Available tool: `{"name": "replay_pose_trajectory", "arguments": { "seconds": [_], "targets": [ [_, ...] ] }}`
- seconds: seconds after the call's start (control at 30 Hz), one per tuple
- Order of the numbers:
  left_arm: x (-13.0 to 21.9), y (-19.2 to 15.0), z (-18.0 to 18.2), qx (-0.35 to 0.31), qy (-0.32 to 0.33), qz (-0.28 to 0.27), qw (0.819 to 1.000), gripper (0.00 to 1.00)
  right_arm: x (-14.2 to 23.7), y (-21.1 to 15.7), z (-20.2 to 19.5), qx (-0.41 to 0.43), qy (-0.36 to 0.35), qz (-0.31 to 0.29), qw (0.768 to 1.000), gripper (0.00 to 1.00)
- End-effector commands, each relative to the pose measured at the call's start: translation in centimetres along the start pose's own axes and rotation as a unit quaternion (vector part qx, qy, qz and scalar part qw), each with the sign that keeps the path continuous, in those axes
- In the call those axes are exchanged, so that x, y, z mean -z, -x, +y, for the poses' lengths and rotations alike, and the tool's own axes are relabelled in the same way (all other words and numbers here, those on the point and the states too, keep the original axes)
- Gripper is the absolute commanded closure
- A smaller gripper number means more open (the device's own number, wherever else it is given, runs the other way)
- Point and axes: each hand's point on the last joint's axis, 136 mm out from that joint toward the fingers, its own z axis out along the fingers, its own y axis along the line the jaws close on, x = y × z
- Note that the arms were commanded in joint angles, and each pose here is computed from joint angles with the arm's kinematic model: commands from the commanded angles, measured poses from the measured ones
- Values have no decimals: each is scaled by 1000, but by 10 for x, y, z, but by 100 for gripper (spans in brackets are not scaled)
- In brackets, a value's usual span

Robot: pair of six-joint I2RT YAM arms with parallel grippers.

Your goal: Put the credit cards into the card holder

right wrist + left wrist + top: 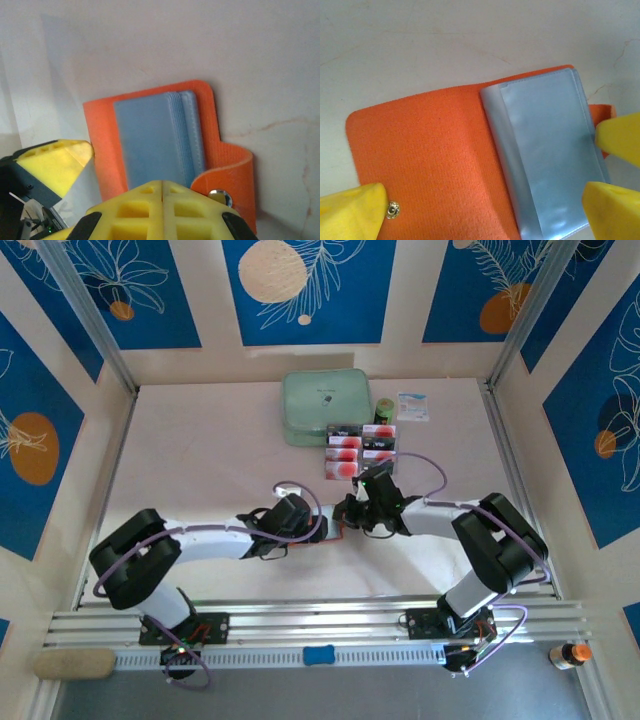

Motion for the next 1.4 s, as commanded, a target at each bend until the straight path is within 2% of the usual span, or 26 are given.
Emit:
{"name": "replay_pose_trajectory", "arguments": {
  "seconds": [0.0, 0.4, 0.73, 1.13, 1.37],
  "targets": [
    [-5, -4, 7, -22, 16, 13, 1000, 0, -3, 5, 3, 11, 3, 14, 1000, 100],
    [-6, -3, 9, -52, 24, 16, 998, 0, -14, 18, 0, 33, -3, 44, 998, 100],
    [-6, -4, 11, -67, 31, 18, 997, 0, -21, 2, -13, 16, -6, 67, 998, 100],
    [-9, -5, 14, -75, 40, 24, 996, 0, -32, -9, -5, 13, 2, 82, 997, 100],
    [-11, -10, 32, -82, 84, 39, 992, 0, -31, -8, -2, 8, 7, 81, 997, 100]
  ]
}}
